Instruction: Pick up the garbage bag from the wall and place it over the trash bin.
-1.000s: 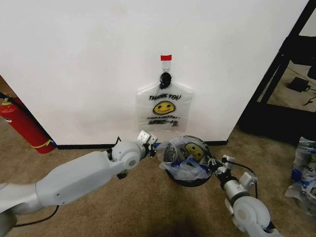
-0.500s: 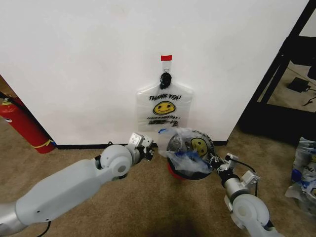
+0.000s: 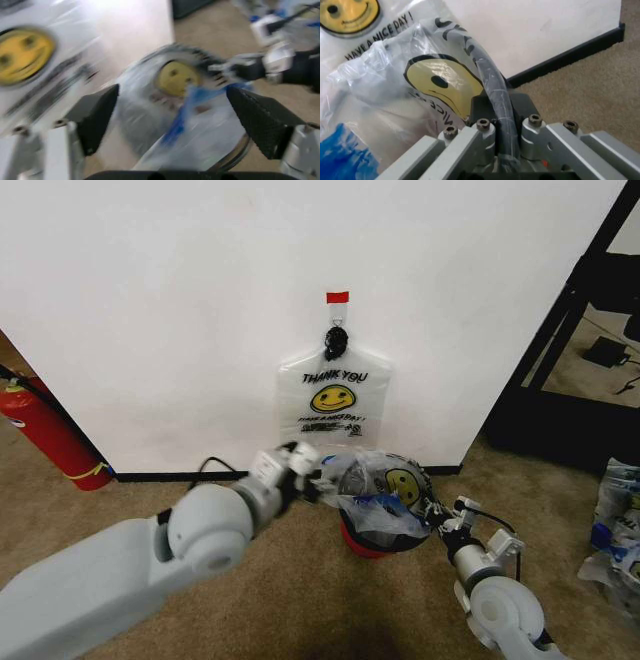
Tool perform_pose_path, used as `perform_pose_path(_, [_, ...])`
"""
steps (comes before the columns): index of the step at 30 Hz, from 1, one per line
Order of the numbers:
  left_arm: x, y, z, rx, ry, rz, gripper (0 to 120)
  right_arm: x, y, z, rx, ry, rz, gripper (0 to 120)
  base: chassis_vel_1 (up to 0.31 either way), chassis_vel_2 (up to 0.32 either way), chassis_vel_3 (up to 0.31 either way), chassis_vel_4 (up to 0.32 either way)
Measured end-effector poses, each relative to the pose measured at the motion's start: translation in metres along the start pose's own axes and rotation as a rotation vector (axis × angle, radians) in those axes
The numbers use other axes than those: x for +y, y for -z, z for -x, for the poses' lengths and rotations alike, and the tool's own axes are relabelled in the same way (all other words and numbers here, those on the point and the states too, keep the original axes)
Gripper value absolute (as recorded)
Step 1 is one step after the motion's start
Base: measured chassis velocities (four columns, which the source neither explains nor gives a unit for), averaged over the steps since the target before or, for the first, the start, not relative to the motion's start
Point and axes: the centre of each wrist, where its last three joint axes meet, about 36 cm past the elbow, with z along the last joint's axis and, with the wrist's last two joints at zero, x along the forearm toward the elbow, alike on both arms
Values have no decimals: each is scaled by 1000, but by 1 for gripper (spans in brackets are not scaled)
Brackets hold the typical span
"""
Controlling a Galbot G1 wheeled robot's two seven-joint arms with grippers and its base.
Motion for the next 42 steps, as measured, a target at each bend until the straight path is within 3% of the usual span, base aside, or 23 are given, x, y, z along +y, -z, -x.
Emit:
perform_pose_path(1, [-4, 2, 10, 19, -17, 19, 93, 0, -1, -1, 2, -1, -5, 1, 0, 0, 0, 0])
perform_pose_path(3, [-6, 3, 16, 33, -27, 27, 95, 0, -2, -2, 3, -2, -8, 1, 0, 0, 0, 0])
perform_pose_path(5, [-9, 10, 45, 105, -42, -3, 98, 1, -3, -4, 2, 0, -25, 1, 0, 0, 0, 0])
perform_pose_path(9, [-5, 16, 75, 184, -12, -53, 93, 3, -3, -7, -1, 4, -32, 1, 0, 0, 0, 0])
perform_pose_path(13, [-1, 13, 84, 207, 5, -63, 90, 4, -2, -9, -2, 7, -32, 1, 0, 0, 0, 0])
perform_pose_path(23, [-1, 0, 82, 281, -27, -148, 52, 3, 3, -8, -5, 3, -38, 1, 0, 0, 0, 0])
perform_pose_path(27, [-3, -1, 84, 285, -33, -153, 47, 4, 3, -9, -5, 4, -38, 1, 0, 0, 0, 0])
perform_pose_path(30, [-6, -1, 84, 285, -39, -156, 32, 4, 3, -10, -4, 2, -39, 1, 0, 0, 0, 0])
perform_pose_path(32, [-6, -1, 84, 285, -40, -156, 32, 3, 3, -11, -4, 1, -39, 1, 0, 0, 0, 0])
perform_pose_path(37, [-8, -5, 82, 290, -38, -158, 9, 4, 3, -11, -7, 3, -33, 1, 0, 0, 0, 0])
perform_pose_path(42, [-8, -6, 81, 290, -37, -158, 0, 5, 3, -11, -7, 3, -32, 1, 0, 0, 0, 0])
